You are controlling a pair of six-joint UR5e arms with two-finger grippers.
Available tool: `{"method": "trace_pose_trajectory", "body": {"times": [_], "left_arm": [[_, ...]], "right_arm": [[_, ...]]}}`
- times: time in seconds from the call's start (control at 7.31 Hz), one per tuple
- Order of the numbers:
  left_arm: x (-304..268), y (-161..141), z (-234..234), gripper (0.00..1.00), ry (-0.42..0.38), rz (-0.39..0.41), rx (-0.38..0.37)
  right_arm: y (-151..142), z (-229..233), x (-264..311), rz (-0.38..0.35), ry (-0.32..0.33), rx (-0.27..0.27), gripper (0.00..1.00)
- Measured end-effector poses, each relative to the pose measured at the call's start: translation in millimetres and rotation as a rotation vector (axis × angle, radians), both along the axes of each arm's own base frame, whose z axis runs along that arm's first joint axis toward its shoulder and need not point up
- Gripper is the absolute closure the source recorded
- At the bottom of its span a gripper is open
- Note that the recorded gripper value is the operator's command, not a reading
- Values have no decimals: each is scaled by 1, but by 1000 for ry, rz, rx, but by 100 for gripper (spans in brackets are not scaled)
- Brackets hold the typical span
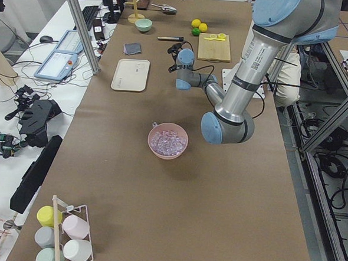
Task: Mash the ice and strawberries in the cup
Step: 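Open the left gripper to drop the ice cube into the blue cup, then withdraw the left arm away from the cup while the right arm moves toward the strawberry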
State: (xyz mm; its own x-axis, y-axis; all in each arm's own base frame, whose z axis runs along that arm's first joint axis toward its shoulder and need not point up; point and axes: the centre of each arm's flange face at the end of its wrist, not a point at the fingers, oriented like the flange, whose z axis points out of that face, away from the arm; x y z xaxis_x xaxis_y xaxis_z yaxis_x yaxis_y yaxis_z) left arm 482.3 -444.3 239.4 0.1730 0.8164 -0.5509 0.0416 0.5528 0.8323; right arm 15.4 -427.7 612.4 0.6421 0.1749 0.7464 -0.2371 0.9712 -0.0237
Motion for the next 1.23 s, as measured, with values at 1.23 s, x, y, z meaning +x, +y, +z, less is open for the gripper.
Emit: {"method": "trace_pose_trajectory", "body": {"times": [1.23], "left_arm": [[-409, -231, 137, 4, -395, -131, -285]], "right_arm": [[-135, -184, -137, -119, -51, 279, 0]]}}
